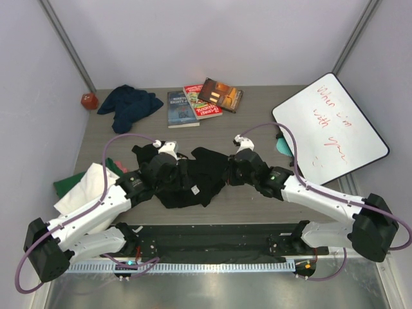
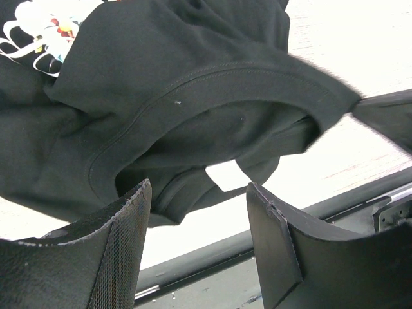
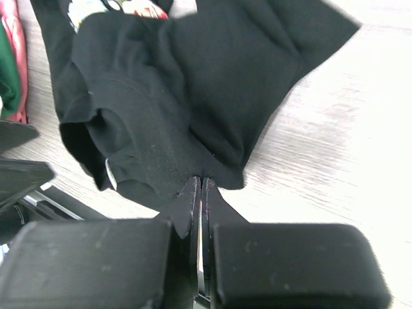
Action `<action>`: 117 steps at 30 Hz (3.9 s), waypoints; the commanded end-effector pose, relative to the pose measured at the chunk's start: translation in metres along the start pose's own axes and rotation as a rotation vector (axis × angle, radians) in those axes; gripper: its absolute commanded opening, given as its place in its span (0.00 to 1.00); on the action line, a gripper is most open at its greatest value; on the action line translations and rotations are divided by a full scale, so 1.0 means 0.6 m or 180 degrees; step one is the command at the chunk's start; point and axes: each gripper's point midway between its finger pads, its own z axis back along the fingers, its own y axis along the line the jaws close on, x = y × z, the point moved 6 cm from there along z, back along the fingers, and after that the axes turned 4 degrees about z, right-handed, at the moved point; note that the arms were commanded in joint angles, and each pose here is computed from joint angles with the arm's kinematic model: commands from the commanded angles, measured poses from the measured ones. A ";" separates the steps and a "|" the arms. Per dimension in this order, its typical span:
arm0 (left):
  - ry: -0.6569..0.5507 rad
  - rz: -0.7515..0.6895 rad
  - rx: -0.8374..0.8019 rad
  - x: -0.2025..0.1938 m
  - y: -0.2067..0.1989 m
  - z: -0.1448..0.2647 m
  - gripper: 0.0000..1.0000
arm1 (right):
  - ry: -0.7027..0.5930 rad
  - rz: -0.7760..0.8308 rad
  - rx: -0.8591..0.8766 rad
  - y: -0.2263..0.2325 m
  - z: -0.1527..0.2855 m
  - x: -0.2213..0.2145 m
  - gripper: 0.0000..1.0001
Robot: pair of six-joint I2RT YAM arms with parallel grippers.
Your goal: Fold and stack the t-shirts
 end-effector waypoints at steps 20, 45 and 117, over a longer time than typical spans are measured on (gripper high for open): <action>-0.0095 0.0096 -0.0076 0.010 -0.007 0.007 0.62 | -0.0968 0.0629 0.0110 0.068 0.167 0.201 0.01; -0.0003 0.0024 -0.0062 0.010 -0.015 -0.015 0.61 | -0.0854 0.0186 -0.1145 -0.089 0.134 0.065 0.47; -0.0015 -0.0030 -0.0006 0.004 -0.003 -0.009 0.61 | 0.0704 -0.0530 -0.1789 -0.249 -0.107 -0.080 0.09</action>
